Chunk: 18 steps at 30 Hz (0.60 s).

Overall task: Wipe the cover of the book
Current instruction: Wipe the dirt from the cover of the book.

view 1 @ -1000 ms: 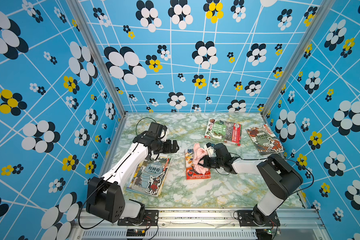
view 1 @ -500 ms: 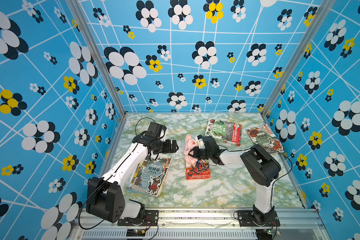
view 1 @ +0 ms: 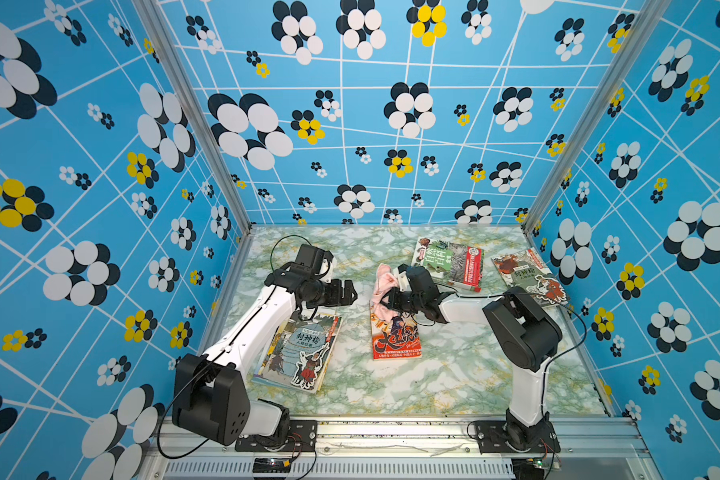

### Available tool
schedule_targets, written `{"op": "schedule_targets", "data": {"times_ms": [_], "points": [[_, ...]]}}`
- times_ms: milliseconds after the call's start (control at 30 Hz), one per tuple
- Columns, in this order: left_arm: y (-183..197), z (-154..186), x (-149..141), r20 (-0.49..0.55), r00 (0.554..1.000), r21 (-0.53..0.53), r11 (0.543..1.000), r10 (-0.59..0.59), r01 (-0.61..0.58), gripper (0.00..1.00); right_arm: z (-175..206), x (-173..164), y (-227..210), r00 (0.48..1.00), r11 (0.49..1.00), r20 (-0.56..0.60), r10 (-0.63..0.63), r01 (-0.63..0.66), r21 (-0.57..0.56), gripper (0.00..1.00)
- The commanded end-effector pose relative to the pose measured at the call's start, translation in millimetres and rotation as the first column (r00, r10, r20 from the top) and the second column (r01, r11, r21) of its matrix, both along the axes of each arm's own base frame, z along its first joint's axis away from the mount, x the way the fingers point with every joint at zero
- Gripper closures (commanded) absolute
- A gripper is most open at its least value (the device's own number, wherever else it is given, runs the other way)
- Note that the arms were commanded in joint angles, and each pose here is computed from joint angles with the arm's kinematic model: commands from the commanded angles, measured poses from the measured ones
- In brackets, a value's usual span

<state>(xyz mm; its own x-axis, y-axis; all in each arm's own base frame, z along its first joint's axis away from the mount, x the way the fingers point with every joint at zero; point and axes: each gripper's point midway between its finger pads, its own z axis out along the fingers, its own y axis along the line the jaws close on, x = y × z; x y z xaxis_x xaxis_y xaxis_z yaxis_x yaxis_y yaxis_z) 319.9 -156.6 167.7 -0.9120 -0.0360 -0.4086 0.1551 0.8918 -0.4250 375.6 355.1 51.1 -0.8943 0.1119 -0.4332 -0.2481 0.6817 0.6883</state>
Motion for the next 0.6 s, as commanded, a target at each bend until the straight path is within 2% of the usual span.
{"op": "schedule_targets", "data": {"times_ms": [0,100,200,300,400,567], "points": [[5,-5,-5,-0.008,1.000,0.020,1.000,-0.007,0.007,0.01,-42,-22,-6,0.991,0.996,-0.136,-0.010,-0.002,-0.094,1.00],[4,-6,-4,-0.013,1.000,0.016,1.000,-0.007,0.007,0.01,-47,-18,-41,0.985,0.992,-0.151,-0.080,0.063,-0.110,1.00],[2,-6,-4,-0.019,1.000,0.007,1.000,-0.011,0.011,0.01,-57,-18,-97,0.966,0.978,-0.181,-0.183,0.160,-0.138,1.00],[1,-8,-5,-0.026,1.000,0.002,1.000,-0.014,0.014,0.01,-62,-25,-136,0.950,0.954,-0.190,-0.248,0.205,-0.219,1.00],[1,-8,-5,-0.029,0.999,0.000,1.000,-0.015,0.015,0.01,-57,-28,-127,0.958,0.959,-0.182,-0.224,0.183,-0.217,1.00],[1,-11,-5,-0.038,0.999,0.004,1.000,-0.016,0.016,0.01,-55,-39,-59,0.982,0.978,-0.162,-0.093,0.059,-0.202,1.00]]}}
